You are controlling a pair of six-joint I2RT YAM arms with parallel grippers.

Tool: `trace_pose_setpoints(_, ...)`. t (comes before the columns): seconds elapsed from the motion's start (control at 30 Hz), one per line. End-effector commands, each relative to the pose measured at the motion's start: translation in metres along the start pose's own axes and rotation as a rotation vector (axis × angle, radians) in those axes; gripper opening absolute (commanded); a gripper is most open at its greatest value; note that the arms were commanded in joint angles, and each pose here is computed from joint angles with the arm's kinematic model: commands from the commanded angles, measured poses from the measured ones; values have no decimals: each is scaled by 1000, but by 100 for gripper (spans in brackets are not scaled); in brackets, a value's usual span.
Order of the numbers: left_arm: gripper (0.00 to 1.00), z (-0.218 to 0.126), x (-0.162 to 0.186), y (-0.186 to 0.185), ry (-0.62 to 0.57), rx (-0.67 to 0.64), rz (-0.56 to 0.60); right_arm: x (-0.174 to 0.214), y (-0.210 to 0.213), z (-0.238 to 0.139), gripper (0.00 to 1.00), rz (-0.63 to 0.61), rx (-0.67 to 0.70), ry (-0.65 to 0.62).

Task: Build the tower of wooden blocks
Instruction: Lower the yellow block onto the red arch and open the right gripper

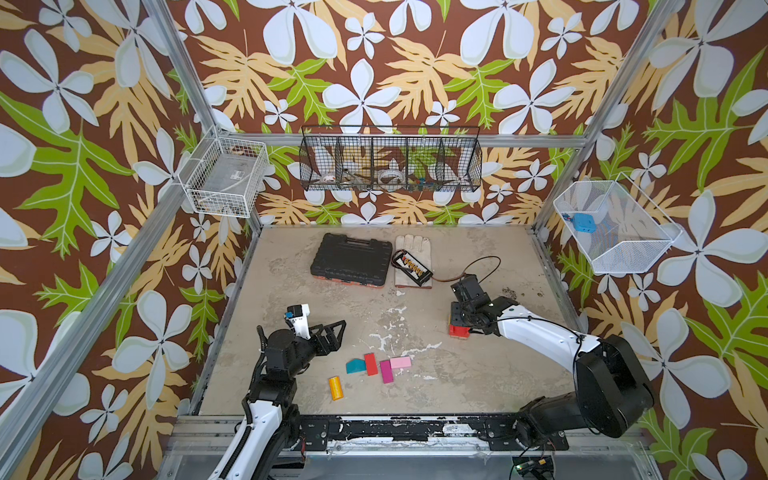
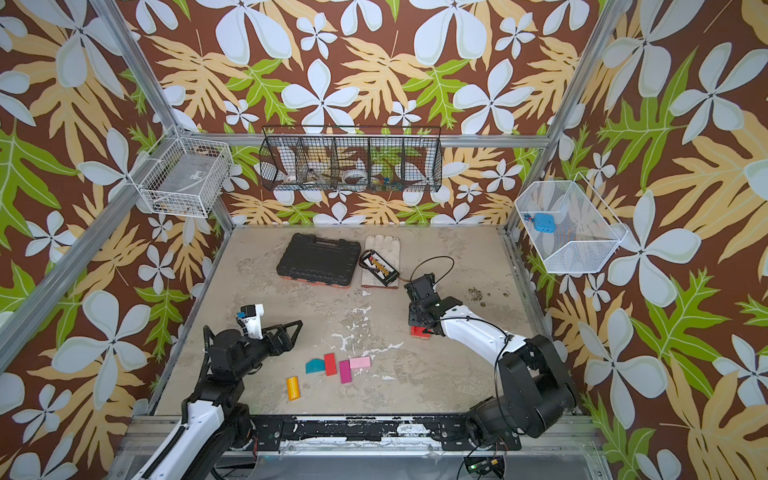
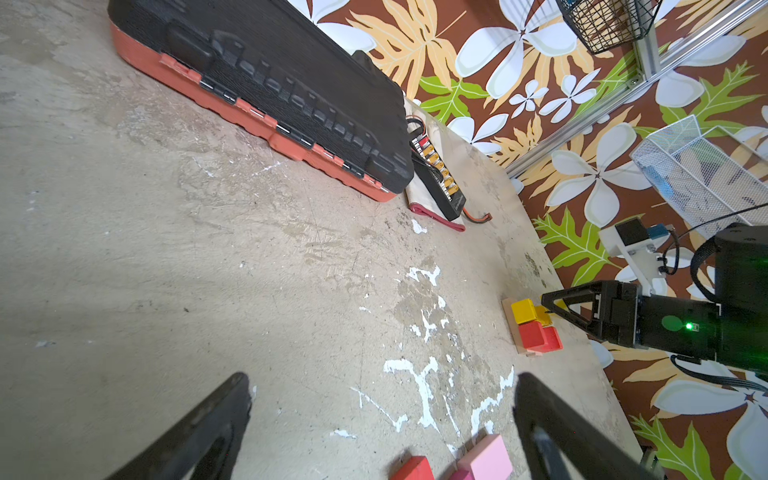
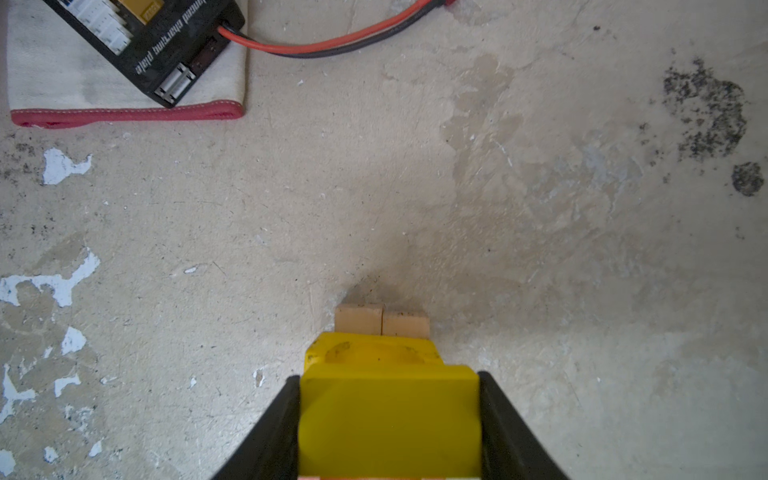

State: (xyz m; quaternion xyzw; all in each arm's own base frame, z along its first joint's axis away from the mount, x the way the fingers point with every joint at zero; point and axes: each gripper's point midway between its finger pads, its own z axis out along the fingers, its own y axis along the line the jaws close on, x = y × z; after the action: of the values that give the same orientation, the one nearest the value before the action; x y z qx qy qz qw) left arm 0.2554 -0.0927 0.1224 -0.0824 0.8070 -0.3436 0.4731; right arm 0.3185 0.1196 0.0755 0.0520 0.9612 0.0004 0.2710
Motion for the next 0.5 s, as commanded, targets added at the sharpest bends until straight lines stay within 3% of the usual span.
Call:
trace_pose_setpoints(0.0, 100, 0, -3, -3, -14, 16, 7, -3, 3, 1, 41, 15, -8, -6)
trace_pose_setpoints(0.47, 100, 0, -3, -4, -13, 19, 6, -1, 4, 4, 46, 17, -12, 6)
